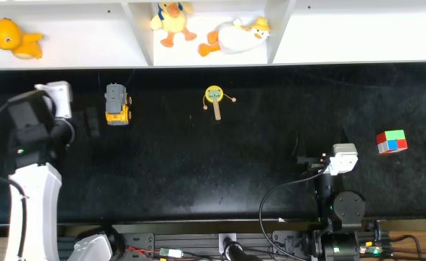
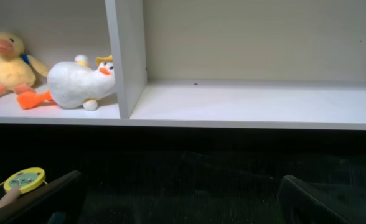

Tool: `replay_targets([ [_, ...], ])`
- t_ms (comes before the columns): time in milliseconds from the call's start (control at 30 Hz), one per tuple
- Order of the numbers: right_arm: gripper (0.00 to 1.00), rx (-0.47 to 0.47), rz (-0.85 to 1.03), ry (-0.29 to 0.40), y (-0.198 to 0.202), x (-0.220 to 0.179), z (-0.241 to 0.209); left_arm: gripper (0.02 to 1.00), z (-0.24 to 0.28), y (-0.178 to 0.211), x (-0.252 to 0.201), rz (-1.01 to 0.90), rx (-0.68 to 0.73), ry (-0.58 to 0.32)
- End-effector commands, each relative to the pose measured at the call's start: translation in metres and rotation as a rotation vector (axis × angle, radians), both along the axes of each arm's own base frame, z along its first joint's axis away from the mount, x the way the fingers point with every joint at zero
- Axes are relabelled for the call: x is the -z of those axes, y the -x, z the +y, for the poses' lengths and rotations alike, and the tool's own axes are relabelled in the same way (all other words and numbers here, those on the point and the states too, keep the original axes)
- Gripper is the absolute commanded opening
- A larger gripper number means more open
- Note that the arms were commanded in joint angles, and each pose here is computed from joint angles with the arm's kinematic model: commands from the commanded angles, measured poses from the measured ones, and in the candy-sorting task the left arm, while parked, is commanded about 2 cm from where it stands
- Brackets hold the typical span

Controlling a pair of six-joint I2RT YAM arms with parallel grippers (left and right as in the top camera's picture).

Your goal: Store Toys

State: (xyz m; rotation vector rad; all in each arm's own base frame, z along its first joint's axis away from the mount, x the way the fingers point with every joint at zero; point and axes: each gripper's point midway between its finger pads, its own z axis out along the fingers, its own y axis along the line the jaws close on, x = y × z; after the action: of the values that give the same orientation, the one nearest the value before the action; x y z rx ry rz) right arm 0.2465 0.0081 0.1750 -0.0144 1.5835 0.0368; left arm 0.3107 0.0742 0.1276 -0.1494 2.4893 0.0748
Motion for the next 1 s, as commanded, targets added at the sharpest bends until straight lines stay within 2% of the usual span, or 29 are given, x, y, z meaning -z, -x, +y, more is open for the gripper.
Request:
replay_targets([
  [33, 0.996, -0.005, 0.001, -0.007, 0.0, 0.003, 0.001, 0.998, -0.042, 0.003, 0.01, 0.042, 0.079, 0.063],
  [233, 0.993, -0.005, 0.0, -0.008, 0.0, 0.003, 0.001, 0.998, -0.072, -0.001, 0.032, 0.111, 0.151, 0.085],
  [400, 0.996, -0.005, 0.001, -0.008, 0.0, 0.003, 0.001, 0.998, -0.077, -0.025, 0.05, 0.098, 0.131, 0.107],
  [633, 0.996, -0.005, 0.0, -0.008, 0.0, 0.003, 0.001, 0.991, -0.077, -0.031, 0.066, 0.124, 0.13, 0.109],
  [733, 0.993, -0.005, 0.0, -0.008, 0.0, 0.003, 0.001, 0.849, -0.076, -0.036, 0.07, 0.115, 0.127, 0.104],
  [767, 0.996, -0.005, 0.0, -0.008, 0.0, 0.003, 0.001, 0.748, -0.076, -0.04, 0.07, 0.104, 0.128, 0.103],
  [900, 0.996, -0.005, 0.0, -0.008, 0.0, 0.003, 0.001, 0.564, -0.075, -0.042, 0.069, 0.096, 0.127, 0.1],
  [1000, 0.993, -0.005, 0.0, -0.008, 0.0, 0.003, 0.001, 0.47, -0.075, -0.042, 0.069, 0.095, 0.127, 0.1],
])
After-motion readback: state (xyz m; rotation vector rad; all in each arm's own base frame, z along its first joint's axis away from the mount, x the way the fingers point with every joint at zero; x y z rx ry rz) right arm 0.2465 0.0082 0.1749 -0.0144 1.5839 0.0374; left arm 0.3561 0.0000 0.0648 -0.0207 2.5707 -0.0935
